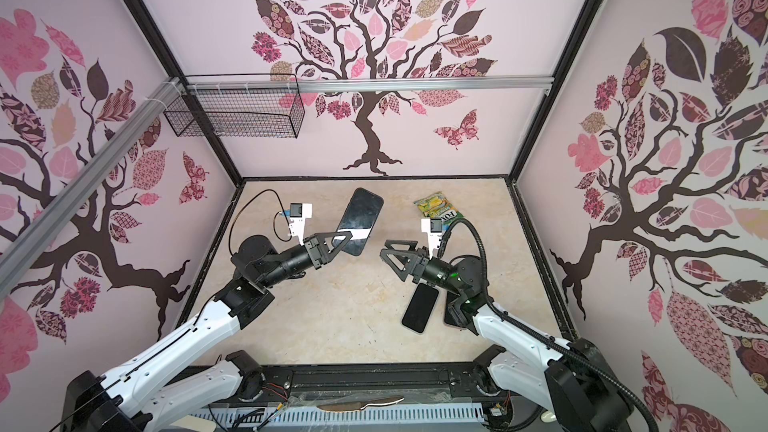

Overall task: Take the phone out of the phone case
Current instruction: 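Grasp the cased phone's other edge with the left gripper, right gripper still holding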

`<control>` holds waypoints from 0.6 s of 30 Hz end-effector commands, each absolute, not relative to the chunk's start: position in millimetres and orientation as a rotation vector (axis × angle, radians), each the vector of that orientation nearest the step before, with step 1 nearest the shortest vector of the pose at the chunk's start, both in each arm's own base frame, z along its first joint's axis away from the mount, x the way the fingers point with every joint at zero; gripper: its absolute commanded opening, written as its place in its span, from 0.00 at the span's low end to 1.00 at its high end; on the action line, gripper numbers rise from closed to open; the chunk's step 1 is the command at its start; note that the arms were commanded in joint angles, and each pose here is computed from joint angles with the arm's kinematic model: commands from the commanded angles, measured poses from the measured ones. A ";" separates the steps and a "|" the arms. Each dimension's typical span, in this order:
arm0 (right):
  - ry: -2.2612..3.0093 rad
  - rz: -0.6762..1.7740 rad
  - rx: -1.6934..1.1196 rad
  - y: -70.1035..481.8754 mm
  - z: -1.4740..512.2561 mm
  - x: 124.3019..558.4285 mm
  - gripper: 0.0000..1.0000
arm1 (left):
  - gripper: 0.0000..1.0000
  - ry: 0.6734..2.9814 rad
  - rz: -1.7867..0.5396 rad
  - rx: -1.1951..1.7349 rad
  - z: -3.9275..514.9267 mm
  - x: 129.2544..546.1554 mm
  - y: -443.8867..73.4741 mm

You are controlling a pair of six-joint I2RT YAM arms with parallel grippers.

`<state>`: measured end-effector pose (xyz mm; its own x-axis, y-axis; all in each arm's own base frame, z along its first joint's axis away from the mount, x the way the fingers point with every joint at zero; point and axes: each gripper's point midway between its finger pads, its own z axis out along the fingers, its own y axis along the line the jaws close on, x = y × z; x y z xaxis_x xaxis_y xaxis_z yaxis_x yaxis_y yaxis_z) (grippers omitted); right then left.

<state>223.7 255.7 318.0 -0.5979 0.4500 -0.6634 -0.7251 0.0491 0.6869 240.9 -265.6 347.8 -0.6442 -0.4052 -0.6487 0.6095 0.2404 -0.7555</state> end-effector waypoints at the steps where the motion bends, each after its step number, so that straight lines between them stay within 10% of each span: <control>1: 1.278 1.775 -0.362 257.5 360.5 213.2 0.90 | 0.00 1.537 -1.623 0.270 380.0 226.0 -266.0; 18: 1.219 1.894 -0.451 283.6 373.0 209.9 0.51 | 0.00 1.516 -1.669 0.322 385.8 226.7 -284.0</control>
